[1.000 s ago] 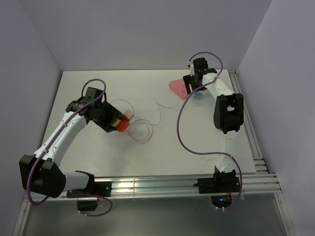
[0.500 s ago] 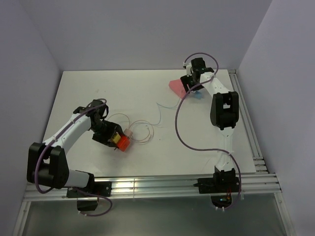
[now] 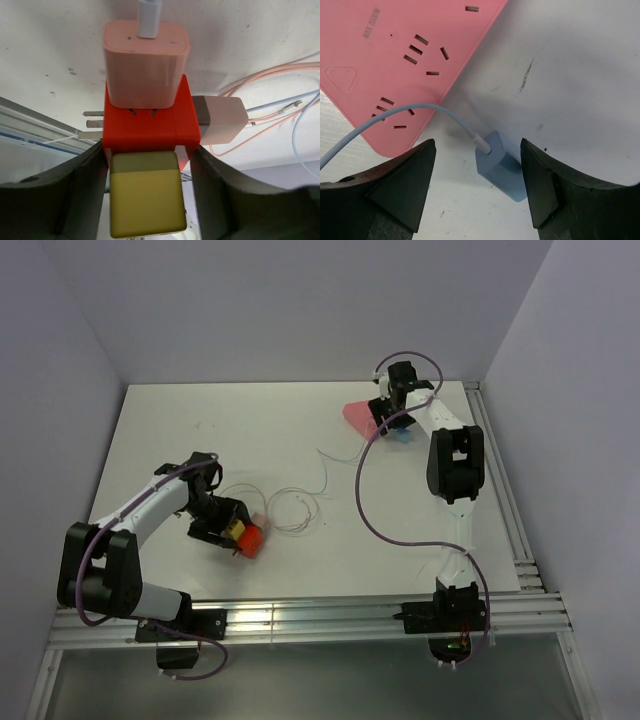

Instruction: Insert the plug

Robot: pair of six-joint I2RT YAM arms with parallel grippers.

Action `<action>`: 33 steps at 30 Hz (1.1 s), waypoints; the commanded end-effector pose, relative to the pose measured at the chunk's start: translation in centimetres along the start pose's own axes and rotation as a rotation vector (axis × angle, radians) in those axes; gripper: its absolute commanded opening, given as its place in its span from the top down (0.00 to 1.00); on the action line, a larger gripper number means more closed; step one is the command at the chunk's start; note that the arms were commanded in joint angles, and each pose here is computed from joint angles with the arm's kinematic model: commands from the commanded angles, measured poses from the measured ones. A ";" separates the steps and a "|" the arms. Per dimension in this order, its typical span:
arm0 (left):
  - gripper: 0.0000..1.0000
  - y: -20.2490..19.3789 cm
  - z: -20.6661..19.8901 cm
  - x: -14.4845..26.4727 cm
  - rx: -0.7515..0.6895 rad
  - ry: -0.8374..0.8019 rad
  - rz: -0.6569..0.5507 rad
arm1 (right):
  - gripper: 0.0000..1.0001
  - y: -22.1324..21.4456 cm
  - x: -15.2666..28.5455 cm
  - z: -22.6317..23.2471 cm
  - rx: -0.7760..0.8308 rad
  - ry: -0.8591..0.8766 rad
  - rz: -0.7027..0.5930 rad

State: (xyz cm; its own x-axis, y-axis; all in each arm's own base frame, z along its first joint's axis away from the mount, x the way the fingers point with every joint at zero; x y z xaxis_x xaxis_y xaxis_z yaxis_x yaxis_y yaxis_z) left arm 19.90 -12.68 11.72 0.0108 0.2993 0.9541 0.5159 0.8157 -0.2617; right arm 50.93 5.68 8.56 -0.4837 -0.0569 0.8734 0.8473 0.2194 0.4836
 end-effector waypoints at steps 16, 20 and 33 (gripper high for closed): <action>0.12 -3.1 -1.4 5.0 -0.045 -0.079 -0.084 | 0.44 -2.5 0.3 -0.4 -0.106 0.005 0.075; 0.12 -5.0 -1.1 6.7 -0.109 -0.134 -0.130 | 0.69 -2.5 0.6 0.2 -0.189 0.025 0.074; 0.05 -7.4 -0.8 11.2 -0.526 -0.362 -0.397 | 1.00 -9.1 9.9 5.4 -0.731 0.175 0.037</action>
State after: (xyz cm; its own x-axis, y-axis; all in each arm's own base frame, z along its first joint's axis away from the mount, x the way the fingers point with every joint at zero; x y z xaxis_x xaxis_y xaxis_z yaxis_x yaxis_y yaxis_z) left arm 15.98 -16.23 21.87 -0.3381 0.2618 0.9040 0.7695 0.6298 0.1054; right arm 38.78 6.58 8.54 -0.3448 -0.1218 0.9307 0.9063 -0.3015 0.2963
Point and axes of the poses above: each gripper's point midway between its finger pads, its own x axis back along the fingers, its own z axis along the line the jaws close on, y = z × x, the point moved 5 cm from there along x, back along the fingers, and after that the axes turned 8 degrees about -x, right-handed, at the moved point
